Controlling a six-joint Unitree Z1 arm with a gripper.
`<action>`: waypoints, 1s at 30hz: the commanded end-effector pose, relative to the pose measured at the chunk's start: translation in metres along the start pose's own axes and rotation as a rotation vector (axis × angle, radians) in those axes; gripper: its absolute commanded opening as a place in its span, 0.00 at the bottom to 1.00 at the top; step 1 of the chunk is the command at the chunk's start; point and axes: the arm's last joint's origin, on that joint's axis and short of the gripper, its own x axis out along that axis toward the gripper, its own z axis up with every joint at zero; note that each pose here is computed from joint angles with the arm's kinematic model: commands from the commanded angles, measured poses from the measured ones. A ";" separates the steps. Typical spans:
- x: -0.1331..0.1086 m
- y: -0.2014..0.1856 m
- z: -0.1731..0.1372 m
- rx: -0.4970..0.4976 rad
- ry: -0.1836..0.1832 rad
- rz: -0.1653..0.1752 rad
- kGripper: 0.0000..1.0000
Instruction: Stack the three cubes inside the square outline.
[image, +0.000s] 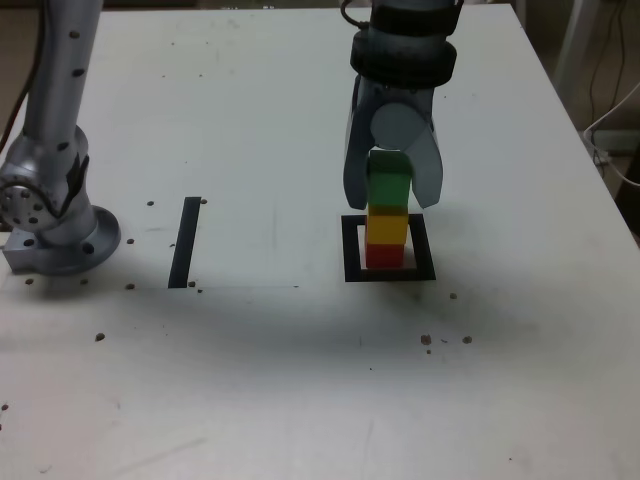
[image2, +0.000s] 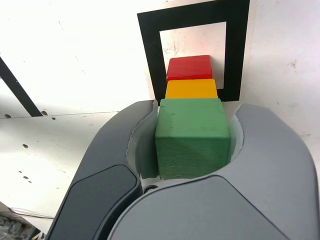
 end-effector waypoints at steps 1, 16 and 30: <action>0.002 -0.002 0.001 0.002 0.002 0.000 0.31; 0.005 -0.011 -0.003 0.010 -0.005 0.010 0.46; 0.000 -0.011 -0.004 0.018 -0.049 0.033 0.99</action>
